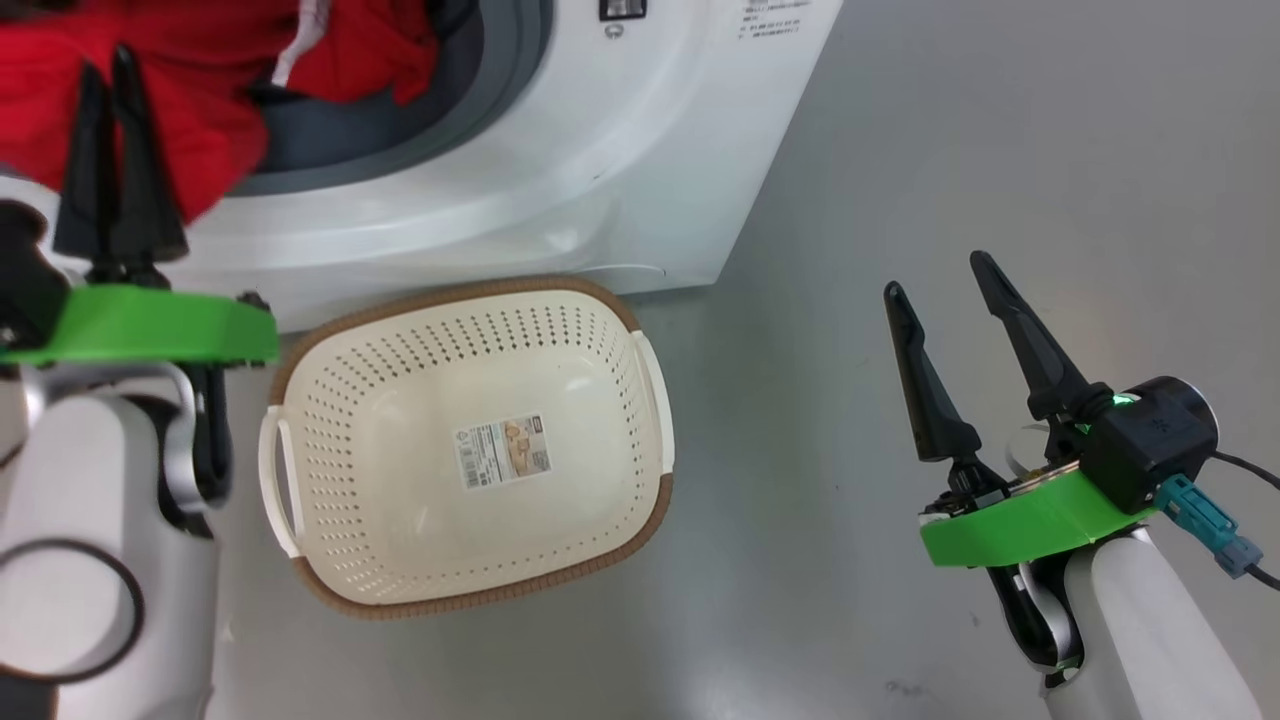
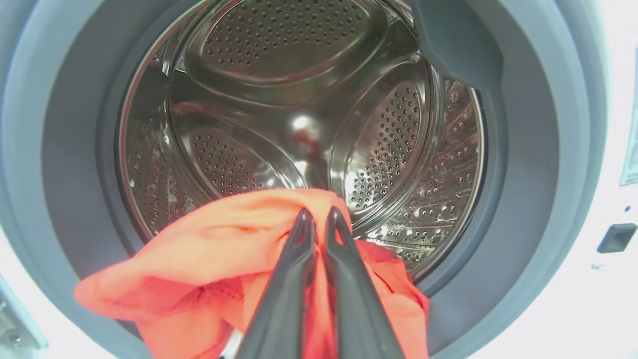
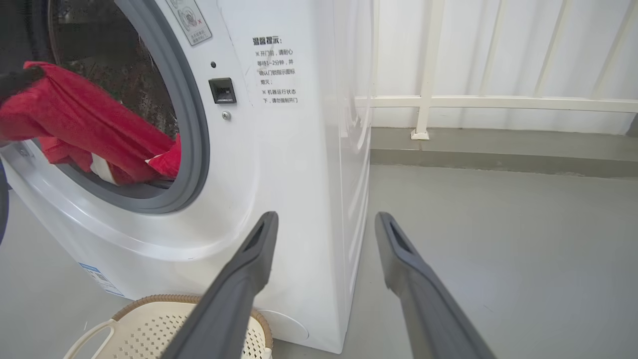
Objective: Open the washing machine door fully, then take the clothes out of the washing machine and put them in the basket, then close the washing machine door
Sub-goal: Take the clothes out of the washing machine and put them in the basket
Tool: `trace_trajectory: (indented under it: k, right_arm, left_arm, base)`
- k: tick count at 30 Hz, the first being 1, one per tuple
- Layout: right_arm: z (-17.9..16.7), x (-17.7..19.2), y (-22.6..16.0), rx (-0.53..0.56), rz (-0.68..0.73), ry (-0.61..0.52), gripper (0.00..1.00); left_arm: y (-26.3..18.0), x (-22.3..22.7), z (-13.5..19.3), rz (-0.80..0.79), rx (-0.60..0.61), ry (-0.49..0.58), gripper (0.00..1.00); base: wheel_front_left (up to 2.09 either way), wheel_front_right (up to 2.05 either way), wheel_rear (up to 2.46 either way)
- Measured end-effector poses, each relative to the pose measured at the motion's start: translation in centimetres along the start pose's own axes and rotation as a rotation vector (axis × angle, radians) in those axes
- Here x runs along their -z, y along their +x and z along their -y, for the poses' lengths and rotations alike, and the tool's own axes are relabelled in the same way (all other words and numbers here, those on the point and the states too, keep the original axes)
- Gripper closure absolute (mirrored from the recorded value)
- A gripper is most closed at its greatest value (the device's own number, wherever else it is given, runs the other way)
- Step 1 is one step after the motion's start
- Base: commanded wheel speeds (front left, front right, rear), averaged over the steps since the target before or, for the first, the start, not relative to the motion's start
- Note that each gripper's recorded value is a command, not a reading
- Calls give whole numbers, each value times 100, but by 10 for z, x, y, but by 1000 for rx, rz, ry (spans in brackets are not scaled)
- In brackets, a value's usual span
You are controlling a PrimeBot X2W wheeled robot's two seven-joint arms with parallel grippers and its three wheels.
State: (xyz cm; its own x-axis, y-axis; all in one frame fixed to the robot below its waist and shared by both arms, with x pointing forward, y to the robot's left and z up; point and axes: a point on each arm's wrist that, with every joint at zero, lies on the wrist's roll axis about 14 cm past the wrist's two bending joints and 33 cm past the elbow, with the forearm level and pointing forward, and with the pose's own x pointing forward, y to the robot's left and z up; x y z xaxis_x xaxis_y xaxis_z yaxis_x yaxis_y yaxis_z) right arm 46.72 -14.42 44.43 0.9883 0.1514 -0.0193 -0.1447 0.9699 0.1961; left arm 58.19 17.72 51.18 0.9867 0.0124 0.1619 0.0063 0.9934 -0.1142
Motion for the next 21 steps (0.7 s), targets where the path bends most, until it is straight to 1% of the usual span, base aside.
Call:
trace_trajectory:
  k: [9,21]
  right_arm:
    - [-6,-18,-9,-8,36,1,0]
    - [-13,-45,-26,-15,93,1,0]
  left_arm:
    - [-30,-13,0,-1,4,2,100]
    - [-73,-49,11,38,37,-6,100]
  base:
    - [0,0,0]
    - [0,0,0]
